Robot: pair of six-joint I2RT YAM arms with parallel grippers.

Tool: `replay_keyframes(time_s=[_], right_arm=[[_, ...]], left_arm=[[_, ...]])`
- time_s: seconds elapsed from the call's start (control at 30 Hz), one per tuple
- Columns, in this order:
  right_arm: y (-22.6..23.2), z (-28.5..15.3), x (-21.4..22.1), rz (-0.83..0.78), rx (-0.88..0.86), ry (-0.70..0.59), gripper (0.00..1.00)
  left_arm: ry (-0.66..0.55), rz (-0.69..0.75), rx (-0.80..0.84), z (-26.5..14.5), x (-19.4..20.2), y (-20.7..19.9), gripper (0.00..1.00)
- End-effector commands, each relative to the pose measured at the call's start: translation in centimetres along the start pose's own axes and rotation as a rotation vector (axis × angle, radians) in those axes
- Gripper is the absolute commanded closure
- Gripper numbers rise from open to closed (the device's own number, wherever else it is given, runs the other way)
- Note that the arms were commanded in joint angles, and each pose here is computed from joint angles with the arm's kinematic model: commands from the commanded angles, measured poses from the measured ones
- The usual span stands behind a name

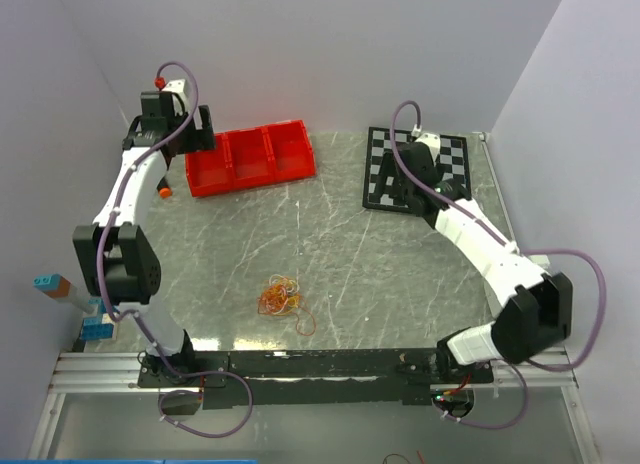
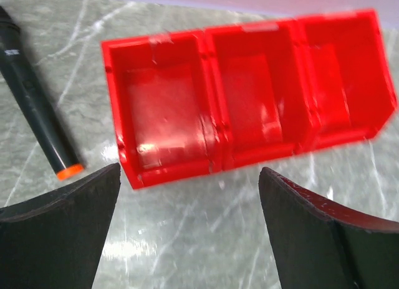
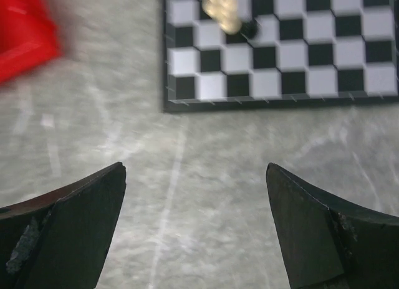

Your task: Untangle the cables

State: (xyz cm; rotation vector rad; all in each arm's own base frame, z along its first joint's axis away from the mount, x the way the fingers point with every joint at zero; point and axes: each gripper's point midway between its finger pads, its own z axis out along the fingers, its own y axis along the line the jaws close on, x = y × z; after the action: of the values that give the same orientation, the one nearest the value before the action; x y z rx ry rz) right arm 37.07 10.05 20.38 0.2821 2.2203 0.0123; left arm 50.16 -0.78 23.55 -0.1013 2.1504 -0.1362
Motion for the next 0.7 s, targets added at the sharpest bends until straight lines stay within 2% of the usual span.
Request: replay_keyframes(time_s=[0.0,0.17,0.33,0.47,0.57,0.67], right_arm=[[2.4,-2.4,-4.4,0.012,-0.119,-0.200,0.00],[2.0,-0.9,-2.4,0.024,-0.079,-0.108,0.00],[2.5,-3.8,-2.9,0.012,-0.222,-0.293,0.00],[1.2,-4.6,-2.6,0.005,-0.182,-0.293,0.00],[1.1,-5.3,-1.9,-0.009,-0.186,-0.302,0.00],[1.0,-5.7,-1.4,0.006,-0.206,-0.314,0.00]], left_arm=[[-0.063,-0.078,-0.120,1.1,-3.1,2.2,0.03],[-0.088,-0.091,-0.188,3.7,-4.3,3.7,0.03],[-0.107,-0.122,-0.285,6.4,-4.7,6.2,0.03],[-0.066,-0.164,-0.341,8.7,-4.3,8.3,0.03],[-0.099,-0.187,-0.364,9.7,-4.7,9.4,0.03],[-0.058,-0.186,-0.381,10.7,-3.4,9.9,0.03]])
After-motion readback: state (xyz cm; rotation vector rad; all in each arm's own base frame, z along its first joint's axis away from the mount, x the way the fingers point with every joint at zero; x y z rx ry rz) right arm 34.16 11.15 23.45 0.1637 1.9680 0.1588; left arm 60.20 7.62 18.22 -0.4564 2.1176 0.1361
